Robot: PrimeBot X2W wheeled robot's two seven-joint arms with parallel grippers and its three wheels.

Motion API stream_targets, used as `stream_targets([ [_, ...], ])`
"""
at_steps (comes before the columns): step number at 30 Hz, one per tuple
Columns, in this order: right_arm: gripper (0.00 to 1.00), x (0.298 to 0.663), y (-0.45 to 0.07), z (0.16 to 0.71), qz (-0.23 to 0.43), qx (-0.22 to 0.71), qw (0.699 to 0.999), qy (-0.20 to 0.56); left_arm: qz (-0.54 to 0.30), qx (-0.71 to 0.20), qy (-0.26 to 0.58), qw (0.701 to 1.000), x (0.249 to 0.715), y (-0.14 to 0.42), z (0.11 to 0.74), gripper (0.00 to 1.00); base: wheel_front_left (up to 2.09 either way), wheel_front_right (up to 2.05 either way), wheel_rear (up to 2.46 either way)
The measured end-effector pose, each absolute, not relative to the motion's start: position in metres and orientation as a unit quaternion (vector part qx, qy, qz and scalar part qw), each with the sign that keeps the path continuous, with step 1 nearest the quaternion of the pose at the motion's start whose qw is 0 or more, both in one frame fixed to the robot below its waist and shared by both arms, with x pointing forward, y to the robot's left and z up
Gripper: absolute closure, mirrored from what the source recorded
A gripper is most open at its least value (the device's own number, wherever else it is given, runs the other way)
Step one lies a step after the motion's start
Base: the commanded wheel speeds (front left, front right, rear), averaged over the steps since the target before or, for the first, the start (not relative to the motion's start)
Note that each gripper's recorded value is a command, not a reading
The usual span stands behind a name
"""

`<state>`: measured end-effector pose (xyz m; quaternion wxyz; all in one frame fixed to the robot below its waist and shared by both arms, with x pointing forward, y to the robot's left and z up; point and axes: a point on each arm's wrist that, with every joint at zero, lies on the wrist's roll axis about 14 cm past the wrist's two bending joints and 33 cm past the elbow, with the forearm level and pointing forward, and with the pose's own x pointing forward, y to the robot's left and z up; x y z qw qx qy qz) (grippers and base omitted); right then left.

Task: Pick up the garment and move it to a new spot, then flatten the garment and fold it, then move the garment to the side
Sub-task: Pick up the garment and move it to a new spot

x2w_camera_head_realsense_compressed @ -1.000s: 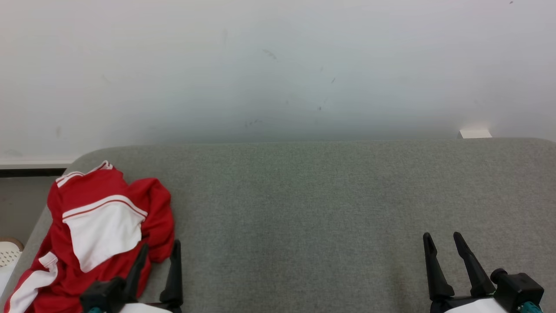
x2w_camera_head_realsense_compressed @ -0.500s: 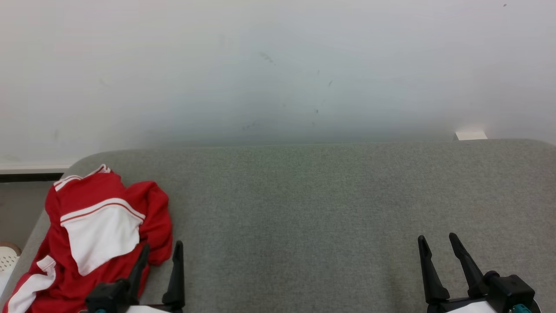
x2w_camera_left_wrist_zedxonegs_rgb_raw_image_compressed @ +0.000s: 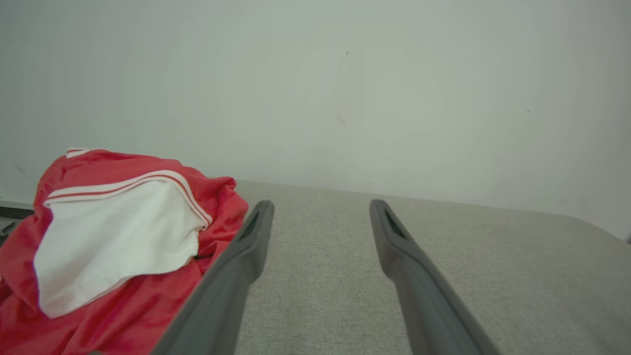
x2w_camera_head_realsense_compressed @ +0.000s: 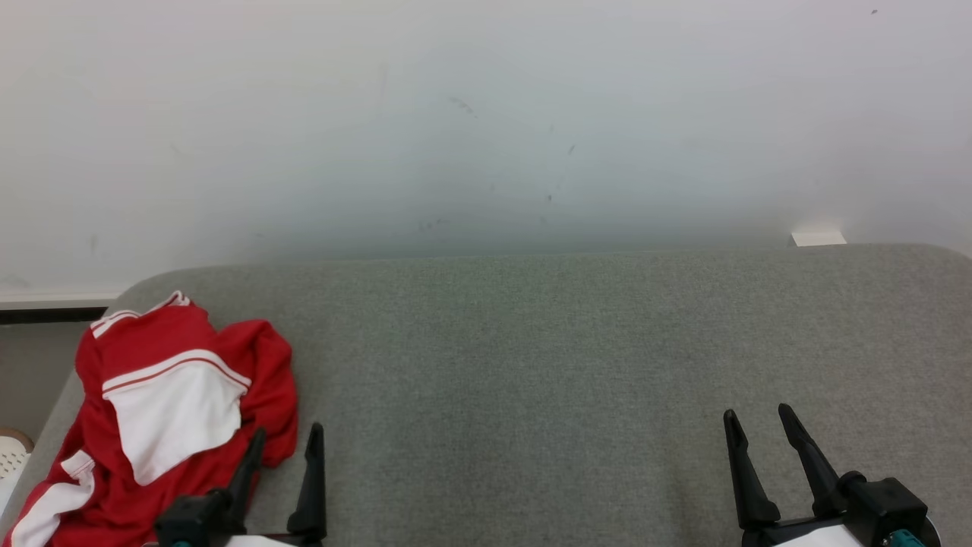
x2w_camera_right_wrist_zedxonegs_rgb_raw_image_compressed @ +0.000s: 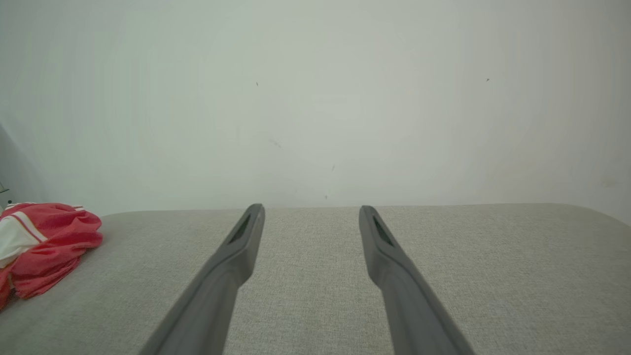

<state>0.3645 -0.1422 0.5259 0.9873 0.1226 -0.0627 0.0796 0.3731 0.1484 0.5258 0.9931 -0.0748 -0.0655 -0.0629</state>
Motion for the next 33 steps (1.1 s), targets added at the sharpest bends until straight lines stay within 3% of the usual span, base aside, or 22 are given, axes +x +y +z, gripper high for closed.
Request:
stream_targets([
  [17,0.00,0.367,-0.128,0.526,0.100,0.125,0.985,-0.059,-0.055,-0.073,-0.065,0.994,0.371,0.154,0.525,0.00,0.00,0.00,0.00],
  [33,0.00,0.376,-0.047,0.521,0.216,0.134,0.967,-0.035,0.047,-0.057,-0.064,0.995,0.335,0.224,0.518,0.00,0.00,0.00,0.00],
])
